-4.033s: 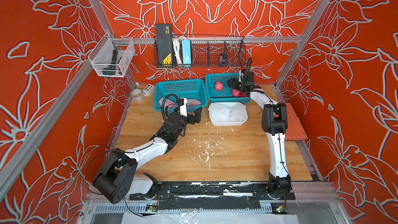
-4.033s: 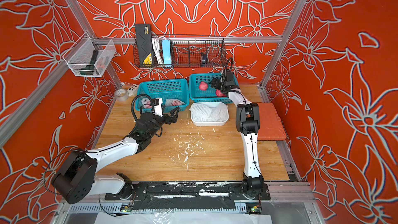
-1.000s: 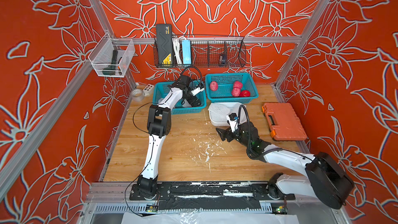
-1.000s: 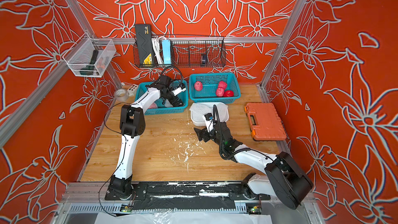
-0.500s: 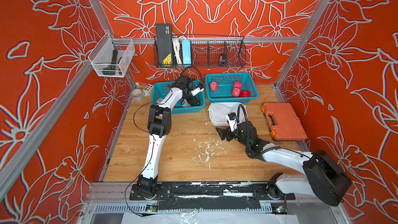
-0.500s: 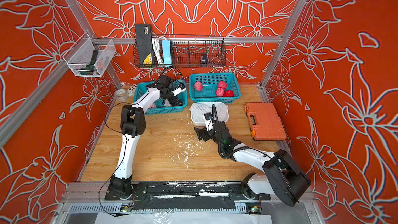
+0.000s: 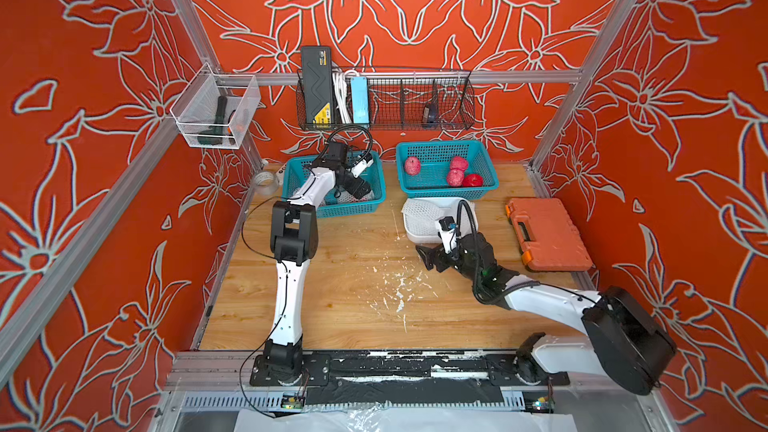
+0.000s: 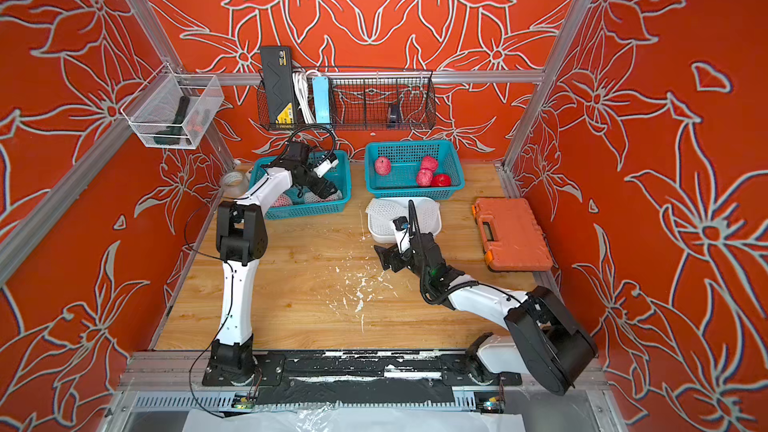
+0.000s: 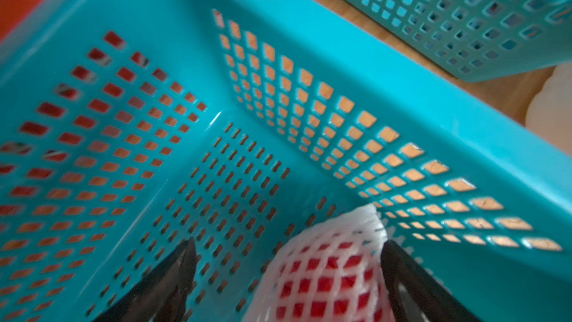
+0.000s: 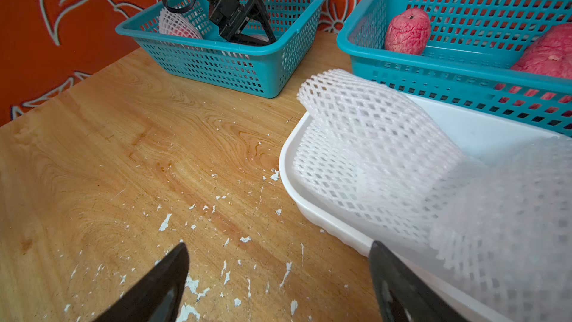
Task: Remove foam nets from apples
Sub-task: Pick up the apple from the basket, then place the apple at the center of the board, then remove the foam net from the apple.
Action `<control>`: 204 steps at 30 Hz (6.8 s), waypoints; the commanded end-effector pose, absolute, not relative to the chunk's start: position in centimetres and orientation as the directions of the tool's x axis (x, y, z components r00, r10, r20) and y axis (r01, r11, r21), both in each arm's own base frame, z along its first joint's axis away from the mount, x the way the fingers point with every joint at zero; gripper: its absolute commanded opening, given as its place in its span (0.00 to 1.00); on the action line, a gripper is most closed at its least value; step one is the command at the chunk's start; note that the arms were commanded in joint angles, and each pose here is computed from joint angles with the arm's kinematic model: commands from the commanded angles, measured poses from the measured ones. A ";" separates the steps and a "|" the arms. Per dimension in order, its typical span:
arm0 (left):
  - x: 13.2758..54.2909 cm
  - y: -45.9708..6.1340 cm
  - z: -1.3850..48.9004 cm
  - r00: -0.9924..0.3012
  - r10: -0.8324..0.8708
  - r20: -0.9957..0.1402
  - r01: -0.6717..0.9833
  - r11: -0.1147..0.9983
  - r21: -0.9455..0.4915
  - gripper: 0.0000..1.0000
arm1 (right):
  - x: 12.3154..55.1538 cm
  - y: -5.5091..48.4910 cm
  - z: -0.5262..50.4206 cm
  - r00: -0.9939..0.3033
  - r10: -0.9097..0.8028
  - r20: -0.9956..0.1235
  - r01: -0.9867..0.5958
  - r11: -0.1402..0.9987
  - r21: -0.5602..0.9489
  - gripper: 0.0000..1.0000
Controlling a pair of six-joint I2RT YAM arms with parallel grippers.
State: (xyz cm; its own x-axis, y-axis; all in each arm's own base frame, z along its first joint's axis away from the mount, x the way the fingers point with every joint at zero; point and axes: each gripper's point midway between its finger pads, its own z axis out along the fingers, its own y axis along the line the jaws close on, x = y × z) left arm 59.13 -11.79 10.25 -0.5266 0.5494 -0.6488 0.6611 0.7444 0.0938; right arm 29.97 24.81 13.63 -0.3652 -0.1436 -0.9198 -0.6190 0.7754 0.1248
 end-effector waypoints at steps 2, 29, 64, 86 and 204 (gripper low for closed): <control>60.0 -11.2 15.9 -0.449 0.530 -0.720 0.621 0.764 0.175 0.92 | 30.4 25.2 14.4 -0.358 -0.126 -0.925 -0.613 0.779 0.131 0.91; 55.9 -11.4 9.9 -0.411 0.673 -0.614 0.850 0.527 0.008 0.98 | 30.6 25.6 13.9 -0.370 -0.127 -0.920 -0.616 0.775 0.140 0.91; 53.8 -14.0 5.5 -0.442 0.687 -0.577 0.867 0.493 -0.076 0.76 | 31.1 25.2 14.3 -0.364 -0.126 -0.923 -0.591 0.797 0.125 0.91; 53.8 -15.0 11.4 -0.379 0.659 -0.649 0.855 0.518 0.026 0.42 | 31.4 24.5 14.4 -0.365 -0.119 -0.923 -0.558 0.822 0.115 0.91; 27.0 -9.1 12.4 -0.549 -0.450 -0.705 0.149 0.777 -0.612 0.97 | 21.5 41.5 5.2 0.585 -0.810 -0.041 -0.491 -0.314 -0.812 0.88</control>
State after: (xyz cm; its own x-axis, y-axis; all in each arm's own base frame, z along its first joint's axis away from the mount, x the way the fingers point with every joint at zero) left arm 26.98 -9.26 11.75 -0.5667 -0.4372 -0.6983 0.1400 0.7841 -0.6046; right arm 19.79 41.53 5.49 0.5898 -0.8000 -0.1101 -0.5427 -0.2918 -0.7876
